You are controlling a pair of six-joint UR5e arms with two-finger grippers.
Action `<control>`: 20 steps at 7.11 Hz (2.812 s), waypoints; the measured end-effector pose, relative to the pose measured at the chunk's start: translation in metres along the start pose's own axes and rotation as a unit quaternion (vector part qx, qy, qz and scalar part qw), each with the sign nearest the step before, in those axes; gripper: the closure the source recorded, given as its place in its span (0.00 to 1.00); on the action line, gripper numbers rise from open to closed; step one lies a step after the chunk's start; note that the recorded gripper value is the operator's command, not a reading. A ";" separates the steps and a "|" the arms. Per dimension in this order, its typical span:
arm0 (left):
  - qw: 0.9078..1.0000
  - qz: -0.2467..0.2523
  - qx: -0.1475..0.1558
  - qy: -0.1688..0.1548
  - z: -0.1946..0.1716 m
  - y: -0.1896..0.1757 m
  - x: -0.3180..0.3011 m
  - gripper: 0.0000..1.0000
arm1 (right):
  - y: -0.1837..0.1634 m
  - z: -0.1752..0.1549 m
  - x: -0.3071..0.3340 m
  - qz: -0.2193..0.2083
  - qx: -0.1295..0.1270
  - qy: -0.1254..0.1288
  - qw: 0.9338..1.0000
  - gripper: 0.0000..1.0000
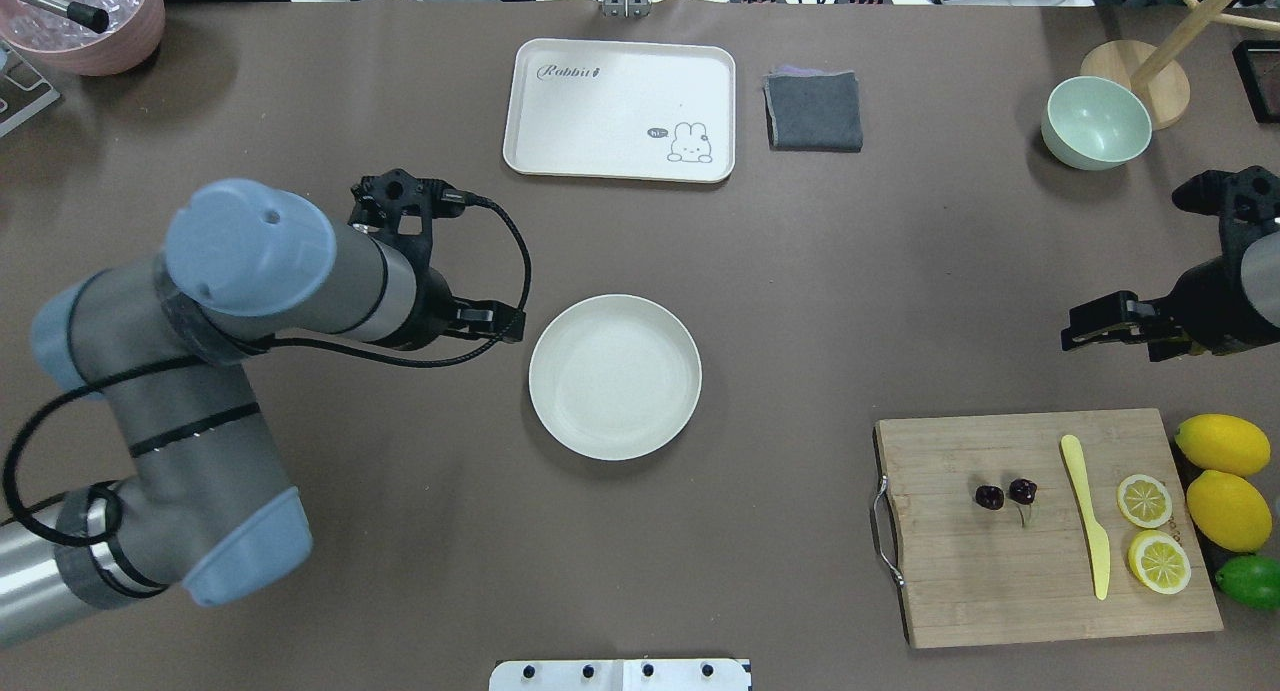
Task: Place red cherry on plate
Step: 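Lower the right gripper over the two dark cherries while the left arm withdraws, then close the right gripper on the cherry stems and lift them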
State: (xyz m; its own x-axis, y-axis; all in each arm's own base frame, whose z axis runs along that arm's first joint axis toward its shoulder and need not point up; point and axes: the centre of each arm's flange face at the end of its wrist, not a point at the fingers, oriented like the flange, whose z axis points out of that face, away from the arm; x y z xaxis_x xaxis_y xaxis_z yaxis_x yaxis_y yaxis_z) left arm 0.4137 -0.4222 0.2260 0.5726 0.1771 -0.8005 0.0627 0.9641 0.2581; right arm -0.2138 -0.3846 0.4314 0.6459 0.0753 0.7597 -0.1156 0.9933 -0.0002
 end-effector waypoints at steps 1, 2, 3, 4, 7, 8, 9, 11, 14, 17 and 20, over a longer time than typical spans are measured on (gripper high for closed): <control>1.000 0.021 -0.016 -0.008 -0.033 -0.026 -0.050 0.02 | 0.017 0.015 -0.019 -0.020 -0.001 0.009 1.000 0.00; 0.998 0.051 -0.025 -0.018 -0.060 -0.047 -0.112 0.02 | 0.034 0.026 -0.035 -0.044 -0.004 0.014 0.999 0.00; 0.994 0.093 -0.033 -0.036 -0.079 -0.058 -0.185 0.02 | 0.051 0.037 -0.049 -0.068 -0.005 0.020 0.998 0.01; 0.989 0.134 -0.039 -0.054 -0.094 -0.063 -0.250 0.02 | 0.065 0.048 -0.058 -0.087 -0.005 0.027 0.996 0.03; 0.980 0.174 -0.051 -0.077 -0.114 -0.057 -0.338 0.02 | 0.080 0.076 -0.059 -0.136 -0.007 0.051 0.989 0.06; 0.980 0.175 -0.052 -0.078 -0.114 -0.055 -0.342 0.02 | 0.081 0.090 -0.055 -0.146 -0.008 0.054 0.988 0.06; 0.980 0.174 -0.053 -0.079 -0.114 -0.054 -0.344 0.02 | 0.085 0.103 -0.050 -0.153 -0.007 0.050 0.987 0.05; 0.980 0.173 -0.052 -0.079 -0.114 -0.054 -0.344 0.02 | 0.099 0.118 -0.047 -0.143 -0.015 0.044 0.989 0.04; 0.981 0.170 -0.051 -0.079 -0.115 -0.055 -0.344 0.02 | 0.115 0.122 -0.042 -0.128 -0.027 0.047 0.990 0.12; 0.981 0.171 -0.050 -0.079 -0.116 -0.055 -0.343 0.02 | 0.120 0.124 -0.039 -0.128 -0.029 0.053 0.990 0.15; 0.981 0.170 -0.050 -0.079 -0.116 -0.055 -0.343 0.02 | 0.124 0.126 -0.040 -0.133 -0.029 0.054 0.989 0.35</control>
State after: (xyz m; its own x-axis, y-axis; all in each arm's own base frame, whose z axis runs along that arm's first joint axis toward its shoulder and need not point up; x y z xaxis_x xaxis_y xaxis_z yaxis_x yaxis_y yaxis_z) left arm 0.1191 -0.5127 0.4236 0.6661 0.4670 -0.5816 -0.2304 0.8704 0.4350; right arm -0.3495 -0.2755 0.4831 0.7255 -0.1840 0.6632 0.1111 0.9823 0.1510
